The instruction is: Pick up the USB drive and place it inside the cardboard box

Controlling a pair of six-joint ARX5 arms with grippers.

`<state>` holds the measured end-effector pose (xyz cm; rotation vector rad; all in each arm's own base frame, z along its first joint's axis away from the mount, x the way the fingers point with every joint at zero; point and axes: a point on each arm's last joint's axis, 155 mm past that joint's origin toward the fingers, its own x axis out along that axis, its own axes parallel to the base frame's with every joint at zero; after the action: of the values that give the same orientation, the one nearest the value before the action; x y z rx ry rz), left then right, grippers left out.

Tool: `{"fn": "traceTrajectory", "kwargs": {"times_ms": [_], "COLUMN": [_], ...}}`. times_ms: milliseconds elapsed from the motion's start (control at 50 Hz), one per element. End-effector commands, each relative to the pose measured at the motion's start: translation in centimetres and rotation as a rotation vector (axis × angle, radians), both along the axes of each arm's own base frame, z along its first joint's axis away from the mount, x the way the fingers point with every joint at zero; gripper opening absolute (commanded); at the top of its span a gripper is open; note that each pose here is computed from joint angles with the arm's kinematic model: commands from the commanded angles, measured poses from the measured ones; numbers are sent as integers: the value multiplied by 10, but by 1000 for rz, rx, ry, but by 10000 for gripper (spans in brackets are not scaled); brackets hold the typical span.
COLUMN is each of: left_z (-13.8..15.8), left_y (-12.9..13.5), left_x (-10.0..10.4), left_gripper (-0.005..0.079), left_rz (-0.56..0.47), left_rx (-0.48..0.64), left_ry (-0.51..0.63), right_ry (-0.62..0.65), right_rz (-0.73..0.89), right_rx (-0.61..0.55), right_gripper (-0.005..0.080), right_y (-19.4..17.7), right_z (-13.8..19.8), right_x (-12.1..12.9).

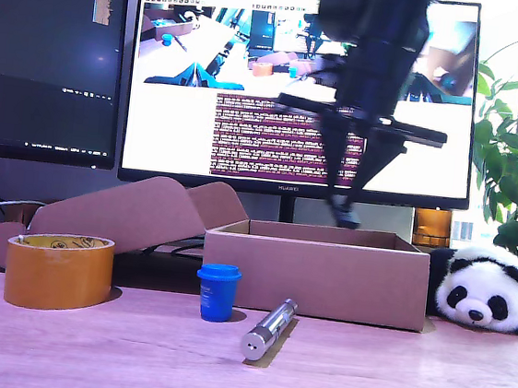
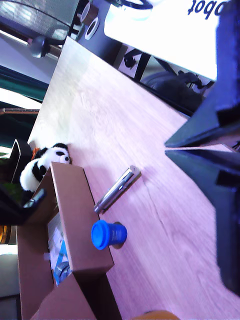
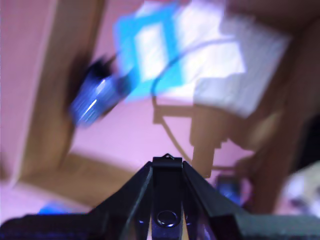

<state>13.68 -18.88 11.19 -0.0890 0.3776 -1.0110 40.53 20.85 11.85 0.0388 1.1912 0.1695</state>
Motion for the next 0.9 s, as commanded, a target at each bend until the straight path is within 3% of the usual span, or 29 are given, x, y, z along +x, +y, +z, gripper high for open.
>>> {"fn": "traceTrajectory", "kwargs": {"times_ms": [0, 520, 880], "left_z": [-9, -9, -9], "left_y": [0, 2, 3], "left_x": [0, 4, 6], "left_gripper": [-19, -19, -19], "left_rz": [-1, 19, 33], "left_rx": [12, 17, 21], "left_ry": [9, 5, 3], "right_ry": [-24, -127, -23], "right_rz": [9, -13, 16], "right_rx": [4, 29, -24], "right_gripper": [-11, -11, -11], "right_y": [1, -8, -6], "right_z": [1, -4, -63], "right_x": [7, 50, 50]}}
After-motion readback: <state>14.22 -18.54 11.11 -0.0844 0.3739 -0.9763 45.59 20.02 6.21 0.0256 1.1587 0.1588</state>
